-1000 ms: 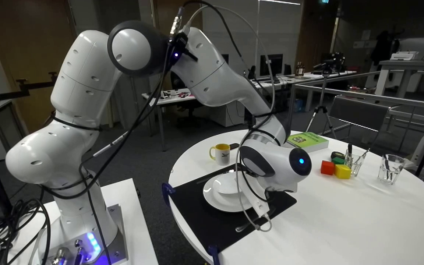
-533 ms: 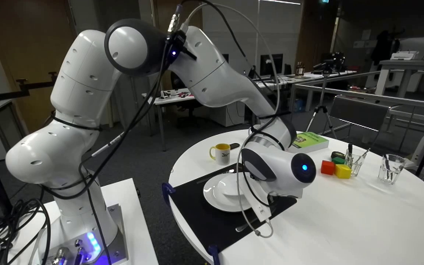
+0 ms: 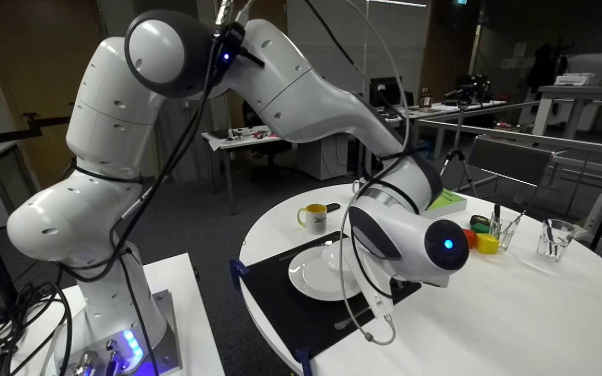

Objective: Move the smaller plate to the right

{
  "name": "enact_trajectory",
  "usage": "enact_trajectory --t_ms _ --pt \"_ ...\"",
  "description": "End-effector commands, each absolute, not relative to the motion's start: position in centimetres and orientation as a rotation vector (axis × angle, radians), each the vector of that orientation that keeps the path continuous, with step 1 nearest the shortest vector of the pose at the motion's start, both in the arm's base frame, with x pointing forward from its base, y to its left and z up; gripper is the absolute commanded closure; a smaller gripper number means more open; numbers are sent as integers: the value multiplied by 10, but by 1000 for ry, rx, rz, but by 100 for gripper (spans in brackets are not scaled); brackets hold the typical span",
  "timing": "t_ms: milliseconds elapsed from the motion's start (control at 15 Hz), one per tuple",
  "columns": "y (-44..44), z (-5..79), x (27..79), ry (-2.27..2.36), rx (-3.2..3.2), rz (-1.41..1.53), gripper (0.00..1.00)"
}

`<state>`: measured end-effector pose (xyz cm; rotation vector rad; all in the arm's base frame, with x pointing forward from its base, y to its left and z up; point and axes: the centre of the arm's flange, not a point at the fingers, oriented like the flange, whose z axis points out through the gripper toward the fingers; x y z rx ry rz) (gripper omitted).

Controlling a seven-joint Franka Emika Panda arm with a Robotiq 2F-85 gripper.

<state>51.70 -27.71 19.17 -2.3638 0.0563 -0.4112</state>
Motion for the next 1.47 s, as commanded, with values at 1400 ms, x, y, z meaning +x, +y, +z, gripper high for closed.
enact_trajectory --t_ms 1400 --pt "-357 233 495 560 -2379 -382 99"
